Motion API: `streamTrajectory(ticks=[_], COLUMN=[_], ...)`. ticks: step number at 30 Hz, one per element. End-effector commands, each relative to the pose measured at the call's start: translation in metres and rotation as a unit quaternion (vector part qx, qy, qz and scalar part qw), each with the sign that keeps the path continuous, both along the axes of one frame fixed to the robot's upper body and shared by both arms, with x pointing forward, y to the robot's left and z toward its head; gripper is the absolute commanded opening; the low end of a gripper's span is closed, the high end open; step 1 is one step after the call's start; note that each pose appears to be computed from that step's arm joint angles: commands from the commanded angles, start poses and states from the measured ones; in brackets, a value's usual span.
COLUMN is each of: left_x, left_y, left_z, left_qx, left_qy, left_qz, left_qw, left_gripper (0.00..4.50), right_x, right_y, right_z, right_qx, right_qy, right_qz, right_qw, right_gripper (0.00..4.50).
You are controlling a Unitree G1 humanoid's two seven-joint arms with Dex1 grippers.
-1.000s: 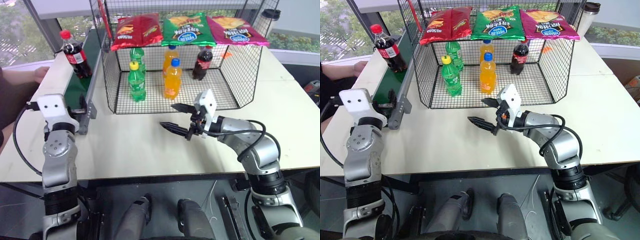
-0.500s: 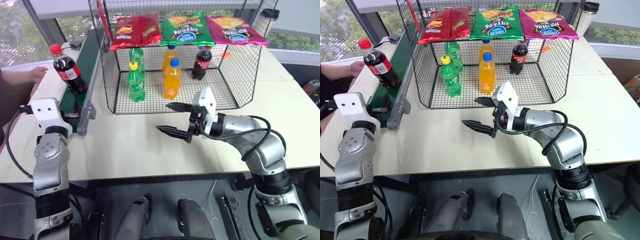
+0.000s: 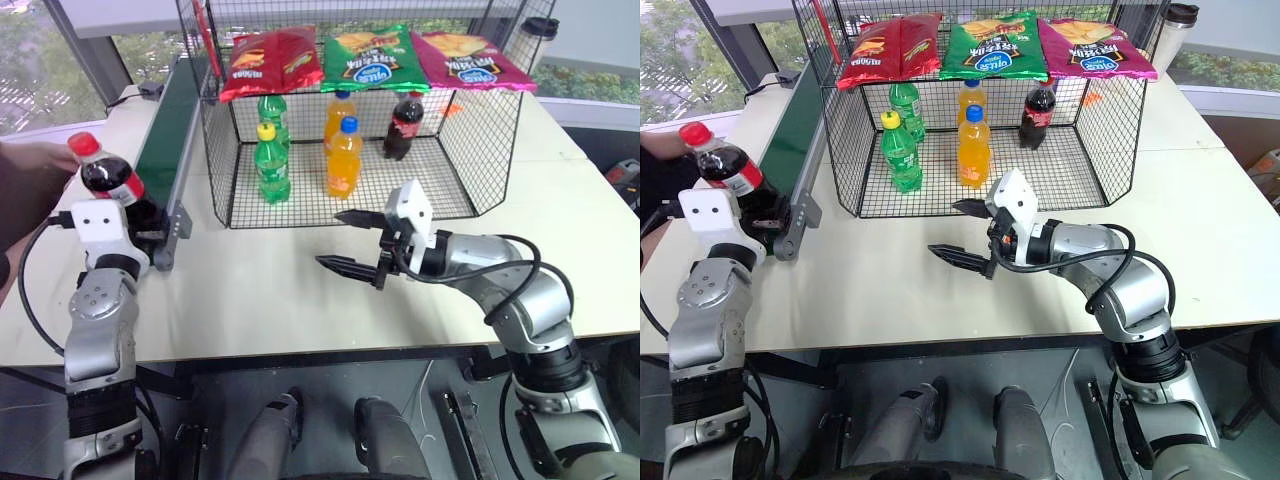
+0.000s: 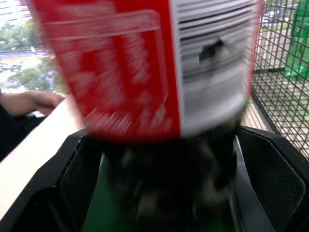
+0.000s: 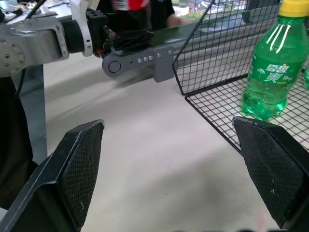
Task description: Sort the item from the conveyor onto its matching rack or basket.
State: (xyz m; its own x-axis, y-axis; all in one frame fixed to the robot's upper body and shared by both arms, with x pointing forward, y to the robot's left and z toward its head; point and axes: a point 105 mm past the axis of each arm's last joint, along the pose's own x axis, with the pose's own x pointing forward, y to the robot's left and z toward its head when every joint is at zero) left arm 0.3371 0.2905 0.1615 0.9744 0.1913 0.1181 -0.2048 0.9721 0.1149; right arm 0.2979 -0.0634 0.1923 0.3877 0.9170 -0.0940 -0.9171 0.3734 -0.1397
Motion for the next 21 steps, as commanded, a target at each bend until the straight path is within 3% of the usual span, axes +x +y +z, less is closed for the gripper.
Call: streamTrajectory(ticks=[1, 2, 12, 16, 21], left_x=[-0.003, -0.003, 0.003, 0.007, -0.005], left_y=[0.003, -0.003, -0.008, -0.038, -0.084], left_z=[0.019, 0.023, 0.064, 0.073, 0.067], left_qx=[0.007, 0.009, 0.008, -0.003, -0.022], left_qy=[-0.04, -0.049, -0.107, -0.097, -0.032], left_qz=[-0.004, -0.023, -0.055, -0.161, -0.338], left_qw=[0.999, 0.999, 0.993, 0.982, 0.941], left_gripper=[3.23, 3.04, 3.04, 3.04, 3.04], right_x=[-0.003, -0.003, -0.002, 0.0, 0.005], right_y=[-0.001, -0.002, -0.005, -0.007, -0.008], right_z=[0.008, 0.008, 0.008, 0.014, 0.038], right_qx=[-0.001, -0.002, -0.003, 0.005, 0.079], right_qy=[-0.024, -0.024, -0.019, -0.023, -0.009], right_qz=[0.003, 0.003, -0.004, -0.011, -0.034], right_qw=[1.0, 1.0, 1.0, 1.0, 0.996], right_gripper=[4.5, 4.5, 4.5, 4.5, 4.5])
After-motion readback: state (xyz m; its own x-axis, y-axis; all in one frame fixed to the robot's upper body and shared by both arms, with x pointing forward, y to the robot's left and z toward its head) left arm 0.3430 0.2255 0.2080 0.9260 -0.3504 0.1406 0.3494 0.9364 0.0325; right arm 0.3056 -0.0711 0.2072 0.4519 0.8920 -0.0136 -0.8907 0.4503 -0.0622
